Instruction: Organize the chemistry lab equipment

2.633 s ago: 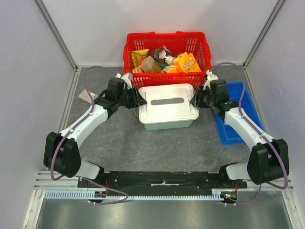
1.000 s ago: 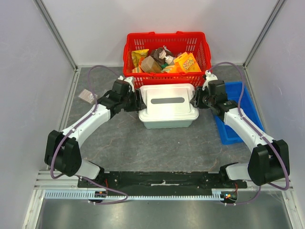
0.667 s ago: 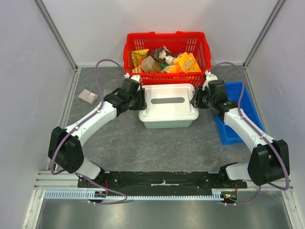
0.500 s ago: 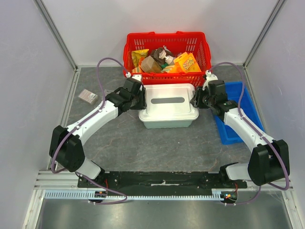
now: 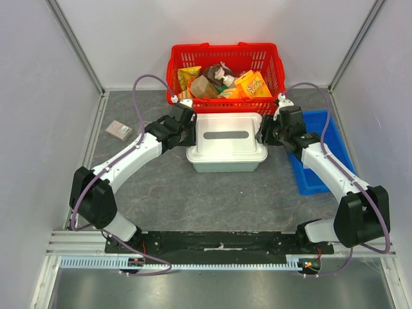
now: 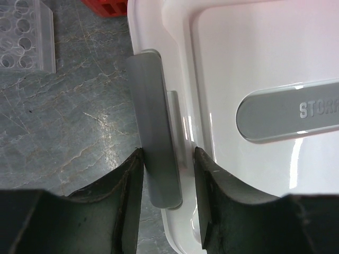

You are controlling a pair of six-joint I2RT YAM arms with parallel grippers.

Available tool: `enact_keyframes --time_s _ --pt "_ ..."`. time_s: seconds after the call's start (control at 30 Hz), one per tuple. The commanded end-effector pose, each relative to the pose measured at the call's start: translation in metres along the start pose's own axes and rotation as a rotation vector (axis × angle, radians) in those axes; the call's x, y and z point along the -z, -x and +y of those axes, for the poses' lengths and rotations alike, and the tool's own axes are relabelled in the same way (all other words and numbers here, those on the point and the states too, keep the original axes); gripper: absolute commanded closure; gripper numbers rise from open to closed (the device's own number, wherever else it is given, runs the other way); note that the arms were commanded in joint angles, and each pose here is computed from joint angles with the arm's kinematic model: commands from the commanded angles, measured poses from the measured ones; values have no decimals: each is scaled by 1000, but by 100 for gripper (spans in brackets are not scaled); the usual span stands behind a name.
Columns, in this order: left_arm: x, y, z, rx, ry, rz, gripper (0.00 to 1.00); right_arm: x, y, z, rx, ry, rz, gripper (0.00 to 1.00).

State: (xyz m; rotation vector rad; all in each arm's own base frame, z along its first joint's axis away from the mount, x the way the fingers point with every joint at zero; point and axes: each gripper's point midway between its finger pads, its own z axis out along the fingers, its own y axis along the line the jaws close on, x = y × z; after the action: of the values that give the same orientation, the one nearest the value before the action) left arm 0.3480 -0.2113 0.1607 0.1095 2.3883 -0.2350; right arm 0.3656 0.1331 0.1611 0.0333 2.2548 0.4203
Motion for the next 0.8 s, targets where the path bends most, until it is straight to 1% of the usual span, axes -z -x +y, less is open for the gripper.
enact_keyframes --time_s 0.0,0.1,0.17,0.27,0.3,0.33,0.37,0.43,0.5,0.6,0.67,0.73,0.77 --pt "1 -9 -1 -61 19 52 68 9 18 31 -20 74 0 35" --pt "8 -2 -2 -57 13 46 65 15 27 30 -21 54 -8 30" --pt "15 1 -3 -56 9 42 60 21 34 28 -16 38 -26 27" --pt "27 9 -6 -52 -7 33 43 36 46 27 8 16 -43 17" --pt "33 12 -8 -51 -18 25 40 42 50 28 19 16 -53 13" --pt "40 18 -10 -46 -32 8 34 49 55 29 30 16 -59 7" --pt "47 23 -11 -43 -44 -7 25 56 58 31 49 24 -65 2" --pt "67 38 -16 -38 -81 -53 8 74 65 34 82 31 -75 2" --pt "90 54 -21 -33 -126 -113 6 92 69 36 108 39 -89 2" --pt "127 74 -29 -43 -215 -212 5 124 76 39 125 51 -152 2" --pt "151 80 -37 -62 -292 -273 5 145 83 39 99 49 -214 2" --pt "177 86 -40 -66 -362 -351 5 172 87 45 98 89 -282 2" --pt "189 83 -42 -71 -399 -373 5 178 86 47 100 103 -297 2"
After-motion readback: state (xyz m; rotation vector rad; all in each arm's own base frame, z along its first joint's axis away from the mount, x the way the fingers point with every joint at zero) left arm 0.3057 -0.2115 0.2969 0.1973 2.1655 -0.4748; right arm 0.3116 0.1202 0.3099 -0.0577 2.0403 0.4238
